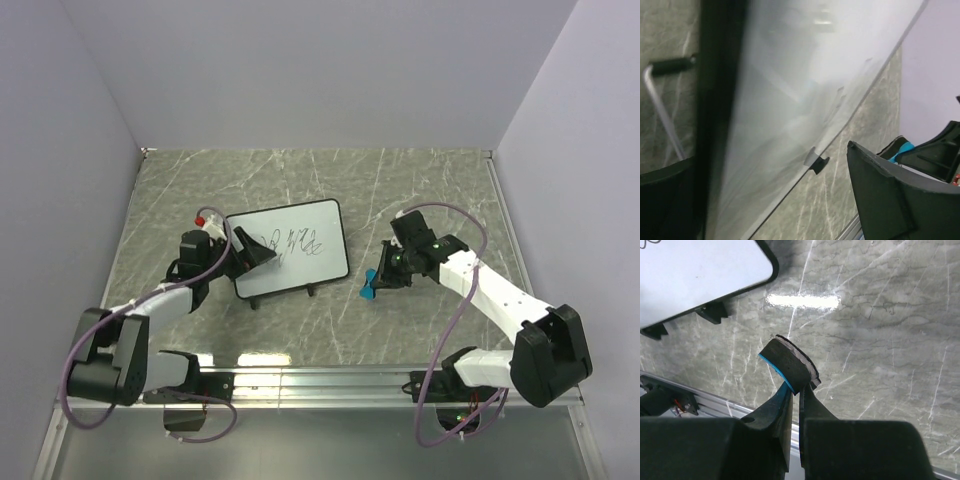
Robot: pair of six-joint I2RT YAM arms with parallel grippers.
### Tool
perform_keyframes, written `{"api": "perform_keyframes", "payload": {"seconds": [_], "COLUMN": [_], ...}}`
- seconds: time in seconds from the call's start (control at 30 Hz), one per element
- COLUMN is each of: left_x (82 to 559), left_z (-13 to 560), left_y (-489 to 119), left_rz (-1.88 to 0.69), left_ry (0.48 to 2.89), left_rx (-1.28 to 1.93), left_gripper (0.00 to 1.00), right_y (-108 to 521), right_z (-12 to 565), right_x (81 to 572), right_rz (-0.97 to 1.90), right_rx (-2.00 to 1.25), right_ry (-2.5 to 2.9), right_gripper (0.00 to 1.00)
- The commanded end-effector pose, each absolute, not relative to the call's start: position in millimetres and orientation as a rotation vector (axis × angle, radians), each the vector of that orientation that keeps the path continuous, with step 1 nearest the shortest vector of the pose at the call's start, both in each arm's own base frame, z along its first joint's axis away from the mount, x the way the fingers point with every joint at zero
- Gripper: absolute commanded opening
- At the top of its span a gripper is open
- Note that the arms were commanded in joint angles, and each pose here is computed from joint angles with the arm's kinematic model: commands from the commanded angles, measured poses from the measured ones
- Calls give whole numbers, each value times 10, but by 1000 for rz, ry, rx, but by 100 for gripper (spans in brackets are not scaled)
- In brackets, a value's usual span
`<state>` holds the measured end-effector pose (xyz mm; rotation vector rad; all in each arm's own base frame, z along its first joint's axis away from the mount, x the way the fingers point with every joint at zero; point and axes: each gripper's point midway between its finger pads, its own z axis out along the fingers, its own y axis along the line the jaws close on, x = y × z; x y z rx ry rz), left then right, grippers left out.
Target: Erase the whiteboard
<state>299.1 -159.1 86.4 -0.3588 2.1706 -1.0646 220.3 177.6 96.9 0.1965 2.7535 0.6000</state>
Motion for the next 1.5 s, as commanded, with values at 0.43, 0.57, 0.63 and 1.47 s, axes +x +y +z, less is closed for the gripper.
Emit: {"api": "perform_keyframes", "payload": {"seconds": [0.43, 0.57, 0.63, 1.47], "left_x": [2928, 2906, 2867, 2460], "left_z": [1097, 1081, 1063, 735], "left_y": [-1405, -1215, -1167, -1094], "left_rz": [-929, -819, -794, -824], "left_ry": [2127, 2098, 2102, 2087], "left_rx": [-374, -463, -492, -575], "left_gripper": [77, 70, 63, 0], "right_y": [1883, 1923, 1966, 3479], "right_z": [1368, 1420, 1457, 1661], "right_x": [2570, 2643, 2688, 2725], "right_rz": [621, 630, 647, 875], "right_rx": [158, 160, 152, -189], "right_ry": [2636, 2626, 2620, 2602], "right_gripper": [0, 0, 0, 0]}}
